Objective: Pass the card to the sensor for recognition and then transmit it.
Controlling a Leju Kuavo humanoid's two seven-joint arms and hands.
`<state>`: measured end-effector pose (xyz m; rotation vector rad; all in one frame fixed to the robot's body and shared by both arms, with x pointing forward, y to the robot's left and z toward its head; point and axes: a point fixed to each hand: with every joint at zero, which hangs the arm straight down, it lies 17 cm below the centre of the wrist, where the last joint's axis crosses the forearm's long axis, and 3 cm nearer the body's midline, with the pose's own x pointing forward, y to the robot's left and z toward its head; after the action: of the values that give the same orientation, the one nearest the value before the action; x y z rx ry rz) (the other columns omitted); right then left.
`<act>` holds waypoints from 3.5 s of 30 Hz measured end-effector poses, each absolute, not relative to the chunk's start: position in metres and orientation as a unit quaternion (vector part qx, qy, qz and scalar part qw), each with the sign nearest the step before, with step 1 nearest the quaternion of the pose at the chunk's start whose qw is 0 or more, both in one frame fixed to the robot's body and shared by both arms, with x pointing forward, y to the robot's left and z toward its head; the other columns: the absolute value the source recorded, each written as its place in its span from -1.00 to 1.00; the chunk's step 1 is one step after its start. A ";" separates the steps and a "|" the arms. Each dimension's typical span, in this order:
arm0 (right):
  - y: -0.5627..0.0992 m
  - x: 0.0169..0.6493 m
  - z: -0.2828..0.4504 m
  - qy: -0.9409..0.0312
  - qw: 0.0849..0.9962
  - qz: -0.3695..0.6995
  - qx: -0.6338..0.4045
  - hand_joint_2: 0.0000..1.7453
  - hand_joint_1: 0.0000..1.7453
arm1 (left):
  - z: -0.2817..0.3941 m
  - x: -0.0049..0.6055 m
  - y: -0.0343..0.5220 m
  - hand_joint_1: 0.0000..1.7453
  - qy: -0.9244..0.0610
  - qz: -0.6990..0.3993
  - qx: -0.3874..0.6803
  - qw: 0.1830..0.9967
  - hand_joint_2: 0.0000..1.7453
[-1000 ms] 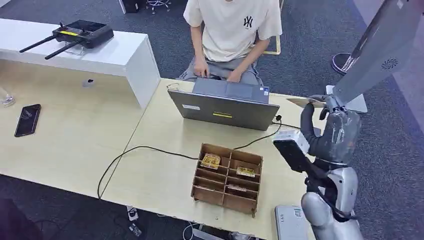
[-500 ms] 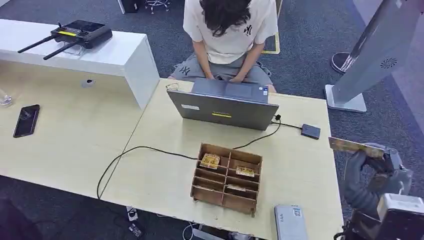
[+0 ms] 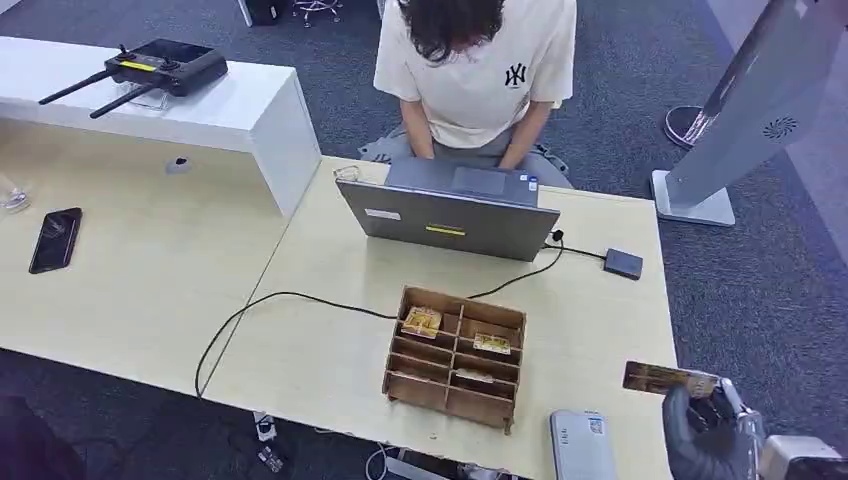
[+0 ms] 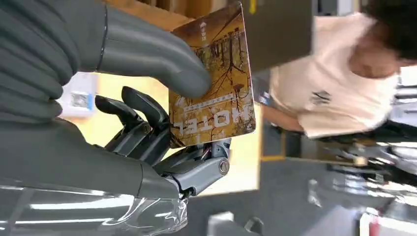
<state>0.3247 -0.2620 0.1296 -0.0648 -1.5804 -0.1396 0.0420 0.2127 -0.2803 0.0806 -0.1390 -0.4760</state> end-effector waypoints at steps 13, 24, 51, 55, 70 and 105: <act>-0.263 0.270 0.022 -0.560 0.828 -0.019 0.007 1.00 1.00 | -0.279 0.040 0.208 -1.00 -0.057 -0.209 0.053 0.975 -1.00; -0.268 0.267 0.017 -0.567 0.801 0.156 -0.112 1.00 1.00 | -0.281 0.035 0.212 -1.00 -0.059 -0.210 0.033 0.975 -1.00; -0.248 0.291 -0.015 -0.515 0.765 0.359 -0.143 1.00 1.00 | -0.281 0.031 0.216 -1.00 -0.051 -0.248 0.028 0.967 -1.00; -0.258 0.296 -0.015 -0.512 0.766 0.357 -0.153 1.00 1.00 | -0.282 0.031 0.217 -1.00 -0.051 -0.250 0.029 0.966 -1.00; -0.305 0.327 0.010 -0.507 0.752 0.371 -0.198 1.00 1.00 | -0.282 0.031 0.218 -1.00 -0.051 -0.253 0.029 0.966 -1.00; -0.294 0.329 -0.017 -0.448 0.752 0.441 -0.197 1.00 1.00 | -0.282 0.029 0.220 -1.00 -0.044 -0.266 0.028 0.963 -1.00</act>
<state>0.3291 -0.2936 -0.0175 -0.4306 -0.9792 0.9621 0.0289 0.2204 -0.2820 0.0571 -0.0893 -0.5391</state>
